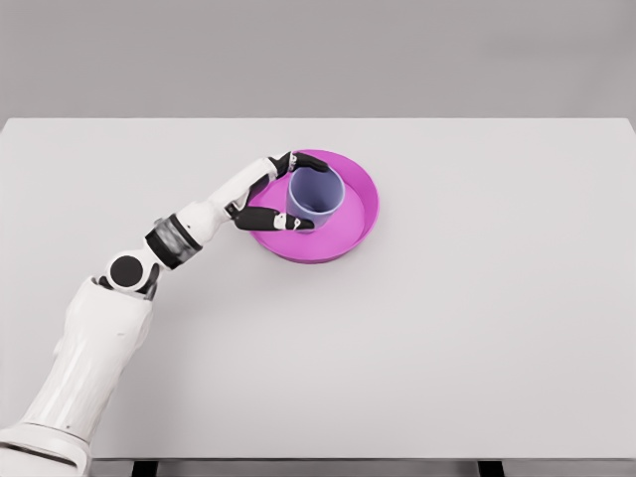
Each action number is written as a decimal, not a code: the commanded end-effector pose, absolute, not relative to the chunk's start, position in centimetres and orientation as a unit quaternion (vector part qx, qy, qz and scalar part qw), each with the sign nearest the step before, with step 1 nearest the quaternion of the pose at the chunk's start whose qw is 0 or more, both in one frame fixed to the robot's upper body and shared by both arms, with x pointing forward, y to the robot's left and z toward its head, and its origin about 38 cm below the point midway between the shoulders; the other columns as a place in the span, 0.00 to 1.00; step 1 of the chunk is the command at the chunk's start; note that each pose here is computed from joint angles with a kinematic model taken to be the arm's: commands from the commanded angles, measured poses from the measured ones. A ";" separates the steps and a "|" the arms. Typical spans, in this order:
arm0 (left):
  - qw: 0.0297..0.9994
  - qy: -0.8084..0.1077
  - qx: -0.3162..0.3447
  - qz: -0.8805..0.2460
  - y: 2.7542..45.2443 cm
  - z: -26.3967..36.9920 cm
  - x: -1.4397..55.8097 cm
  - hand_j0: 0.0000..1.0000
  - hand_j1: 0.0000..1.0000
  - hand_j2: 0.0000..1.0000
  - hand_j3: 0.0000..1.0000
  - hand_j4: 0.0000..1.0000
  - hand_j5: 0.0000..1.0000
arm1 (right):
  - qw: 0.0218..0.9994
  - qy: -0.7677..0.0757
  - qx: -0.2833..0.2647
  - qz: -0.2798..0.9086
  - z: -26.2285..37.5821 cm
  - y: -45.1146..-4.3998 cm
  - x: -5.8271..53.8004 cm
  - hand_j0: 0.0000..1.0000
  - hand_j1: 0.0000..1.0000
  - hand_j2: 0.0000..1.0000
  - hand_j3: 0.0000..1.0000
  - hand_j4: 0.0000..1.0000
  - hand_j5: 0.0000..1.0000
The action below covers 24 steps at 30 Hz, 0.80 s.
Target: Flip the cup with left arm and place it on the plate
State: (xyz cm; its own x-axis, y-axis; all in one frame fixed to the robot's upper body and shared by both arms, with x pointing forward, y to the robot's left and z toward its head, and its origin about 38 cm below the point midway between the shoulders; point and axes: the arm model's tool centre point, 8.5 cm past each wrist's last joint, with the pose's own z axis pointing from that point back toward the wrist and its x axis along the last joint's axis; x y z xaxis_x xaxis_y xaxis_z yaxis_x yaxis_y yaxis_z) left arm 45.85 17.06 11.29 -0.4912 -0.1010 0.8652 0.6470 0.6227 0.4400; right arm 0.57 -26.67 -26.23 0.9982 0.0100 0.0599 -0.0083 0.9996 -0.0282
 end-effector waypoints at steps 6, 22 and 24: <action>0.474 -0.767 -0.178 -0.394 17.3 11.2 45.9 0.95 0.95 0.95 0.95 0.95 0.95 | 0.999 -0.030 -0.014 0.004 -26.2 -26.7 0.6 1.00 1.00 1.00 1.00 1.00 1.00; 0.472 -0.769 -0.170 -0.397 17.9 11.7 46.1 0.97 0.97 0.97 0.97 0.97 0.97 | 0.999 -0.030 -0.014 0.004 -26.2 -26.7 0.6 1.00 1.00 1.00 1.00 1.00 1.00; 0.469 -0.770 -0.170 -0.397 17.8 11.9 46.2 0.97 0.97 0.97 0.97 0.97 0.97 | 0.999 -0.030 -0.014 0.004 -26.2 -26.7 0.6 1.00 1.00 1.00 1.00 1.00 1.00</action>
